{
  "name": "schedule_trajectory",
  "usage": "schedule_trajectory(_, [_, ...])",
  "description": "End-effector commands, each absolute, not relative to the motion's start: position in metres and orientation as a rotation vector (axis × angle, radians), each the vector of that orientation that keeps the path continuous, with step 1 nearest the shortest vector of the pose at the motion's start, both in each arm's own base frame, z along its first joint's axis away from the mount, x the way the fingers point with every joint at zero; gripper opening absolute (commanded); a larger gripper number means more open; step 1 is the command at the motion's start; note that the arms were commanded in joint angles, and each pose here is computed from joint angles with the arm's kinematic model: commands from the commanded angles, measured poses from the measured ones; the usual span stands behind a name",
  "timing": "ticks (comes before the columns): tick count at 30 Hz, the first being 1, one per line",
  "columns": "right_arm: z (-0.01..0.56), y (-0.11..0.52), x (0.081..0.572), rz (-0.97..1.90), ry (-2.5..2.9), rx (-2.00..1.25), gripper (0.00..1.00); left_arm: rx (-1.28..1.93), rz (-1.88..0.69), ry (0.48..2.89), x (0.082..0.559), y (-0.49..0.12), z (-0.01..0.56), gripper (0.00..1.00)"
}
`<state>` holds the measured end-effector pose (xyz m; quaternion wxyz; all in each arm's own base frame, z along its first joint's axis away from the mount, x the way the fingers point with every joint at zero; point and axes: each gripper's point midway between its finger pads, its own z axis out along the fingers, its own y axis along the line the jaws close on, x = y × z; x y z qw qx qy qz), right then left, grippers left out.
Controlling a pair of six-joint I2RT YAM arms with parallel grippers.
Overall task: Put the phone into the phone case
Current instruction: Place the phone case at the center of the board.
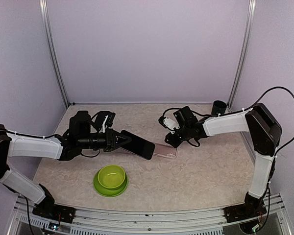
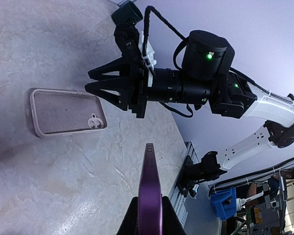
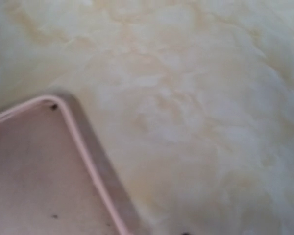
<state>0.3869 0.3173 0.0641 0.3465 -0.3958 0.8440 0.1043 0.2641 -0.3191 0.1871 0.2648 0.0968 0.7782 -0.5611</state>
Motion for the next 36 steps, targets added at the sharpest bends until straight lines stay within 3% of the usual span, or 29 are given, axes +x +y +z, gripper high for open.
schedule_trajectory(1, [0.069, 0.314, 0.394, 0.24, 2.212, -0.923, 0.37, 0.296, -1.547, 2.018, 0.27, -0.324, 0.204, 0.0])
schedule_trajectory(4, [0.075, 0.308, 0.391, 0.238, 2.215, -0.872, 0.52, 0.298, -1.556, 2.021, 0.272, -0.327, 0.204, 0.0])
schedule_trajectory(8, [0.094, 0.3, 0.389, 0.253, 2.209, -0.773, 0.79, 0.314, -1.537, 2.02, 0.281, -0.333, 0.205, 0.0])
schedule_trajectory(10, [0.101, 0.294, 0.388, 0.241, 2.22, -0.724, 0.83, 0.324, -1.532, 2.022, 0.285, -0.337, 0.206, 0.0])
schedule_trajectory(20, [0.105, 0.259, 0.377, 0.241, 2.345, -0.418, 0.84, 0.354, -1.525, 2.06, 0.311, -0.358, 0.195, 0.0])
schedule_trajectory(36, [0.13, 0.232, 0.343, 0.519, 2.331, -0.123, 0.85, 0.383, -1.492, 2.173, 0.35, -0.388, 0.169, 0.0])
